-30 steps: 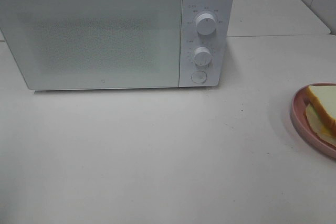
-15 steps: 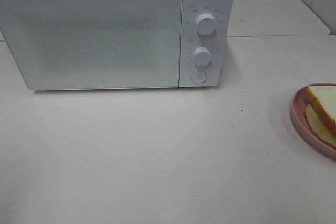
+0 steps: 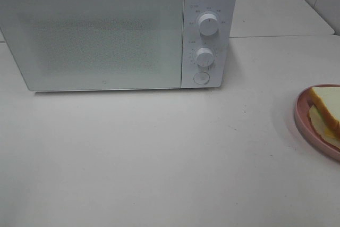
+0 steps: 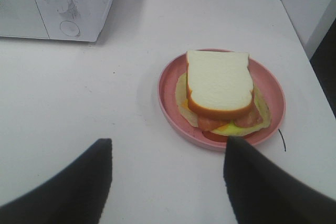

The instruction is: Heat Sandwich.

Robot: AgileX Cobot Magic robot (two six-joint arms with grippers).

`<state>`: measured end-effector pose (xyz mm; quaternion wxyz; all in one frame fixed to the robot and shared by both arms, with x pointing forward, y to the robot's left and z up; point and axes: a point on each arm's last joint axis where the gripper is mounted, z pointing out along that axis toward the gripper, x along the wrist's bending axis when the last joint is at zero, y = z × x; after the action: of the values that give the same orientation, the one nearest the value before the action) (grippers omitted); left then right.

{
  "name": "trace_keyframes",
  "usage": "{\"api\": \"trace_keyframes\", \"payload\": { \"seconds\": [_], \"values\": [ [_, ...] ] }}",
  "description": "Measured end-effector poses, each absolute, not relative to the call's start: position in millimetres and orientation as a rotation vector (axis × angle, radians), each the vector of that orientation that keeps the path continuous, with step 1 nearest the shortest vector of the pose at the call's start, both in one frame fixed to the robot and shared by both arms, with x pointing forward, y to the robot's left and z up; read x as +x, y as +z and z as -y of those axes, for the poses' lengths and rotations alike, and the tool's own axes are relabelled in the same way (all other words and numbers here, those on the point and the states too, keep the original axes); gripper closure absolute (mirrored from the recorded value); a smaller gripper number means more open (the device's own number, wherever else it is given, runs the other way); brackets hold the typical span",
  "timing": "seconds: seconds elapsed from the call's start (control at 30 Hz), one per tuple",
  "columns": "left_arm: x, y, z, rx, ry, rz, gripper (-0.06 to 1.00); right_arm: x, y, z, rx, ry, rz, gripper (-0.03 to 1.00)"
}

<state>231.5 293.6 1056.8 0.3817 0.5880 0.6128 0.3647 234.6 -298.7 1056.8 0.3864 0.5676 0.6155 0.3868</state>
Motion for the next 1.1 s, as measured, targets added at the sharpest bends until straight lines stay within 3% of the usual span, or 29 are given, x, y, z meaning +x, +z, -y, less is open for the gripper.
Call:
{"api": "trace_keyframes", "payload": {
  "seconds": [1.1],
  "values": [
    [231.0, 1056.7, -294.1, 1.478, 0.926, -1.579, 0.17, 234.6, 1056.8, 298.7, 1.445, 0.985, -1.567, 0.36]
  ]
}}
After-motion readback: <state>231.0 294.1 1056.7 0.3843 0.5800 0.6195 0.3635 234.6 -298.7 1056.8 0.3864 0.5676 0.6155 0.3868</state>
